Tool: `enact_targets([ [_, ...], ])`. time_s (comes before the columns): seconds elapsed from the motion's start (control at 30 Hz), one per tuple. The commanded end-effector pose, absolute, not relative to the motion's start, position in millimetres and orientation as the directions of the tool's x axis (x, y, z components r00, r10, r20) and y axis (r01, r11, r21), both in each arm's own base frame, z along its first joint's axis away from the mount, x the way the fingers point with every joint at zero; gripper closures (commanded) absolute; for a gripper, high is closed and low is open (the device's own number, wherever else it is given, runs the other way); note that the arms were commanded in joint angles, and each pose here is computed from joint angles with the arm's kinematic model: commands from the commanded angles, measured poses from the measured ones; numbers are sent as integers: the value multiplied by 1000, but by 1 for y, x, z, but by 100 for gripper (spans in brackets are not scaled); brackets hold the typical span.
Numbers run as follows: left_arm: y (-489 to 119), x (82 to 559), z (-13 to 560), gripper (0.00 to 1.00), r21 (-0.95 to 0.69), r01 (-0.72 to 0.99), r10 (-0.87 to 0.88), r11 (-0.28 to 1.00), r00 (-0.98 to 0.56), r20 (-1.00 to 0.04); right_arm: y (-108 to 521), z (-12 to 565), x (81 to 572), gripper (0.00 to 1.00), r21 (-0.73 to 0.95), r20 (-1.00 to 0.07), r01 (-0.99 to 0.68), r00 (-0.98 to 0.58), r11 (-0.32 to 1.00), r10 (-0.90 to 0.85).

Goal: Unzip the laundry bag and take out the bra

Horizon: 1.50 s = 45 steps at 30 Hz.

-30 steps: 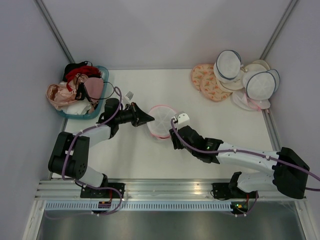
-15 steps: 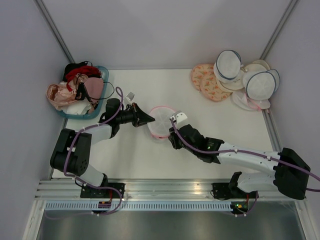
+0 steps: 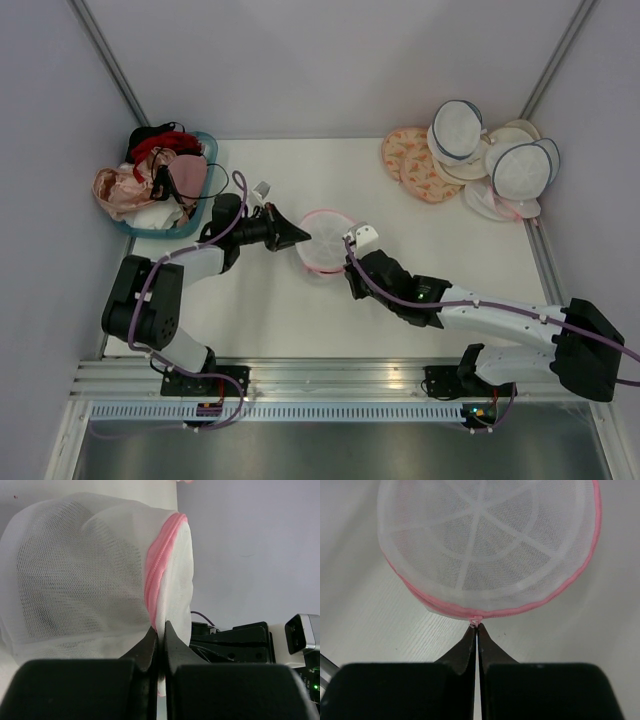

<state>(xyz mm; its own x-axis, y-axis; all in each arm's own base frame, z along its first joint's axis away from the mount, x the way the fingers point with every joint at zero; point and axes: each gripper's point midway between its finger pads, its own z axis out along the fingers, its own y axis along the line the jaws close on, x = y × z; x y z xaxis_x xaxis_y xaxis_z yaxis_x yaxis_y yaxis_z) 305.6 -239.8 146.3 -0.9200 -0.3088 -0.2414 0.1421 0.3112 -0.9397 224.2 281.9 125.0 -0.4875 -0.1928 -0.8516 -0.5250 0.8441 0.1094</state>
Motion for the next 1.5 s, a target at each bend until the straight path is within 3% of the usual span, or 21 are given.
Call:
enact_targets([
  [0.0,-245,316,164,98,-928,231,-271,294,-911,-312,268,148,227,99,105,-874,-487,-461,867,-153],
  [0.03,-245,317,164,98,-926,226,-271,303,-911,-311,265,152,226,100,106,-877,-484,-457,869,-147],
  [0.07,-245,318,166,92,-923,229,-273,309,-908,-316,261,150,225,100,94,-872,-479,-462,873,-160],
  [0.1,-244,322,170,78,-919,234,-289,319,-899,-329,259,151,225,100,91,-872,-476,-462,875,-161],
  [0.13,-242,323,178,44,-912,247,-304,328,-886,-349,258,155,224,99,93,-874,-474,-461,875,-157],
  [0.17,-239,321,176,26,-910,221,-315,350,-887,-337,256,155,223,100,93,-872,-476,-463,874,-159],
  [0.23,-233,323,176,1,-893,200,-356,403,-865,-354,257,156,222,100,100,-872,-483,-464,870,-157],
  [0.37,-217,297,196,0,-875,174,-430,453,-817,-385,268,152,214,100,133,-854,-528,-491,839,-174],
  [0.77,-207,163,152,0,-946,-15,-513,324,-843,-162,330,145,141,100,419,-751,-748,-604,515,-266],
  [1.17,-234,188,158,3,-959,-36,-544,282,-829,-129,350,162,130,100,475,-782,-767,-593,432,-192],
  [1.27,-250,190,170,16,-968,3,-518,250,-845,-137,353,162,129,100,467,-790,-770,-584,435,-186],
  [1.37,-255,193,169,37,-969,-1,-524,245,-842,-131,354,158,128,99,460,-788,-772,-583,440,-198],
  [1.4,-255,195,169,52,-969,-1,-529,246,-838,-133,354,156,128,100,457,-787,-770,-583,444,-202],
  [1.47,-253,198,173,71,-968,2,-544,253,-827,-143,351,153,130,100,443,-785,-765,-583,467,-209],
])
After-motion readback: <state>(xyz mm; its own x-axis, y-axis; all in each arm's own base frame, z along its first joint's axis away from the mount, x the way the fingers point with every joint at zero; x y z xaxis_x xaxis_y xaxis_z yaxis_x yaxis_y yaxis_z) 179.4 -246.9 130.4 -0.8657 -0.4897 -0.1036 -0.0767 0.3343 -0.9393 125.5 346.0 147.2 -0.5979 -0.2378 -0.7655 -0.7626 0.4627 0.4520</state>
